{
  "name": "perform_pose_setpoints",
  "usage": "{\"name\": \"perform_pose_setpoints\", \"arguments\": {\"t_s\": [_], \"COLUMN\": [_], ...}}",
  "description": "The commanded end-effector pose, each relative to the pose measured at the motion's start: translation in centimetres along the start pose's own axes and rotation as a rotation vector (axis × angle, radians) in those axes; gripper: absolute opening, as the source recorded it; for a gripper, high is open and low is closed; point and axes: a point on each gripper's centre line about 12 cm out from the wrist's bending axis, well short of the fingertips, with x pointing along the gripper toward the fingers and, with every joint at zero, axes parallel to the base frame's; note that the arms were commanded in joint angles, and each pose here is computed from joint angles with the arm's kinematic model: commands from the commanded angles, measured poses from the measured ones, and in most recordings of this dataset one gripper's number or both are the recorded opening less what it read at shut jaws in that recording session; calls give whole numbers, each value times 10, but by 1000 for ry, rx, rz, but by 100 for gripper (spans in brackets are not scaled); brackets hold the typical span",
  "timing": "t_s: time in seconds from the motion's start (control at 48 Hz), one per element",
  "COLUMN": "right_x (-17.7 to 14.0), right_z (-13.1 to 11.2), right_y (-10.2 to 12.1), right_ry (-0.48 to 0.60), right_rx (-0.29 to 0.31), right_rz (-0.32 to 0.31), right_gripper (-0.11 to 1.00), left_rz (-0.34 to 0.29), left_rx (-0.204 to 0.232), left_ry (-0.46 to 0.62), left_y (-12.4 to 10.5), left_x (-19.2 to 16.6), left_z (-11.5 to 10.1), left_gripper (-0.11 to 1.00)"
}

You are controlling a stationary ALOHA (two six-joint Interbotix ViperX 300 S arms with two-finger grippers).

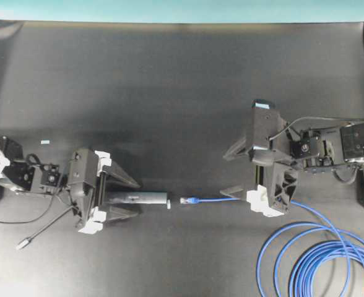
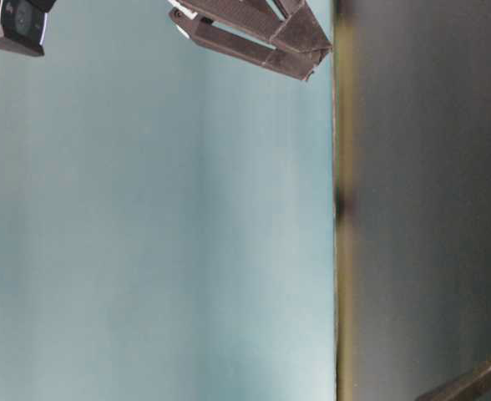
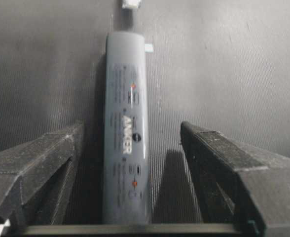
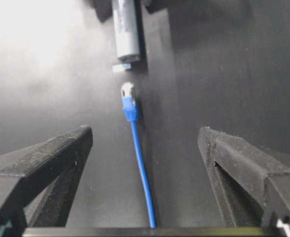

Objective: Insert the LAN cable into the hub.
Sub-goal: 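Close the left gripper on the grey hub, right on the blue cable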

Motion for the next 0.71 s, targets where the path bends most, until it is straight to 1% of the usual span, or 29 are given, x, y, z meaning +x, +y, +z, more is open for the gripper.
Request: {"name": "perform_pose_setpoints", "arguments": {"t_s": [0.0,0.063,0.104,0.146,0.25,0.271,0.396,0.5,0.605,0.688], "right_x": [-1,-1,-1,-2,-1,-1,1,4,13,21], "right_z": [5,4,4,4,2,1,-3,-8,-15,-21], "right_y": [9,10,10,11,12,12,12,12,12,9], "right_ry": [-19,-18,-16,-16,-10,-10,-6,-11,-31,-42], "right_rx": [-6,-5,2,6,3,3,-1,-4,-5,-11], "right_rz": [22,25,25,27,30,30,30,33,37,35], "right_gripper": [84,84,84,84,84,84,84,84,84,84], "left_rz": [-3,-5,-8,-13,-29,-31,-33,-23,-8,8], "left_rx": [0,2,4,10,26,27,27,31,40,44], "left_ry": [5,15,23,27,29,25,15,53,112,132], "left_y": [0,-1,-2,-4,-10,-10,-13,-14,-15,-15], "left_x": [2,1,1,1,1,2,3,3,1,-2], "left_z": [-2,-3,-5,-5,-5,-3,8,19,36,56], "left_gripper": [73,70,65,57,30,28,28,28,28,28]}}
